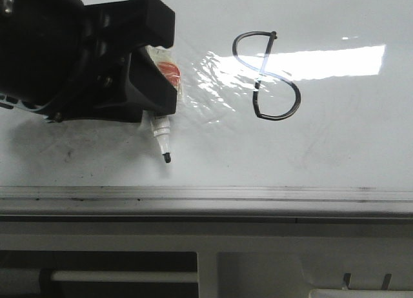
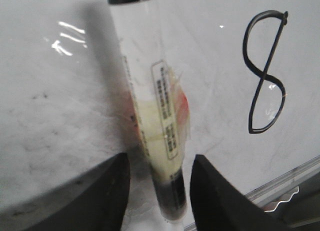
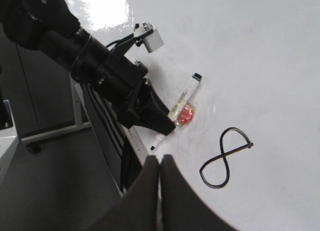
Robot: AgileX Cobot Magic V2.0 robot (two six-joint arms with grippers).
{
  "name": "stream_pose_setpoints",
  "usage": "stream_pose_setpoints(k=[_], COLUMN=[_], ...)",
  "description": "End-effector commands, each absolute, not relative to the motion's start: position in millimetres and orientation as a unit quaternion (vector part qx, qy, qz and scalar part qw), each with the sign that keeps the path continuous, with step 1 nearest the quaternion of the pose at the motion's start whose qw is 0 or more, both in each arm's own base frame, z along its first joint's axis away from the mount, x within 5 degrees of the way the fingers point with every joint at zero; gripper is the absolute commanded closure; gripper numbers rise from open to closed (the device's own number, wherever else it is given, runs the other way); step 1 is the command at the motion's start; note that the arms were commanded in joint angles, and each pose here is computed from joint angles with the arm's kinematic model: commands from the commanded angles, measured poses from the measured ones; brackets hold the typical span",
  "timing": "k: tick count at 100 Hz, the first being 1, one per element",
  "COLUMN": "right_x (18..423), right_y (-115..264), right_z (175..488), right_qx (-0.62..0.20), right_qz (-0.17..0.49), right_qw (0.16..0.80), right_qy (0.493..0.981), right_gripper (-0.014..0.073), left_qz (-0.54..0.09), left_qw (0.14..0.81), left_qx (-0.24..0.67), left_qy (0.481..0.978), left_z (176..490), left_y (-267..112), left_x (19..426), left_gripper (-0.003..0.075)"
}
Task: Write number 8 on whiteboard
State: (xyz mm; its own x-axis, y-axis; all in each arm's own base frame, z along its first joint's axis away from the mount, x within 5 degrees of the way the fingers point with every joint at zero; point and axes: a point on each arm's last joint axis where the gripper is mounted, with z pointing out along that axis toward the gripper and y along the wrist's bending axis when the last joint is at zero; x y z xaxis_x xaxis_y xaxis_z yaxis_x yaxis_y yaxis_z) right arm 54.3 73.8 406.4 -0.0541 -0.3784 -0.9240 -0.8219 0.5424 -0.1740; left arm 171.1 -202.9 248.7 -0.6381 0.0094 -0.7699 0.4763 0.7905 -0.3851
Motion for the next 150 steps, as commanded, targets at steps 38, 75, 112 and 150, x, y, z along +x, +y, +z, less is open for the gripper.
stream_pose_setpoints(k=[38,75,112,150], right_x=[54.3,50.2,34.4,34.4], right_y=[72.7,19.7,-15.5,-15.5], right_z=[422.2,384.2,346.7,346.7], right_qx=[-0.420,-0.317,-0.275,-0.275], right_qz=[0.218,0.175,0.208,0.208], right_qw=[0.577,0.622,0.637,0.637], right_qy=[0.665,0.694,0.690,0.690], right_gripper=[0.0647,0.0636,0.0637,0.0637], left_qz=[-0.269,-0.365,-0.420,-0.419], left_qw=[0.478,0.533,0.552,0.550], left_qx=[0.082,0.129,0.145,0.146], left_qy=[0.832,0.753,0.705,0.708], left_z=[279.5,313.2,289.6,284.8], left_y=[-181.5,-123.7,-79.1,-78.3], left_x=[181.1,116.0,68.6,67.6], left_gripper=[0.0081,0.0247,0.0741,0.0741])
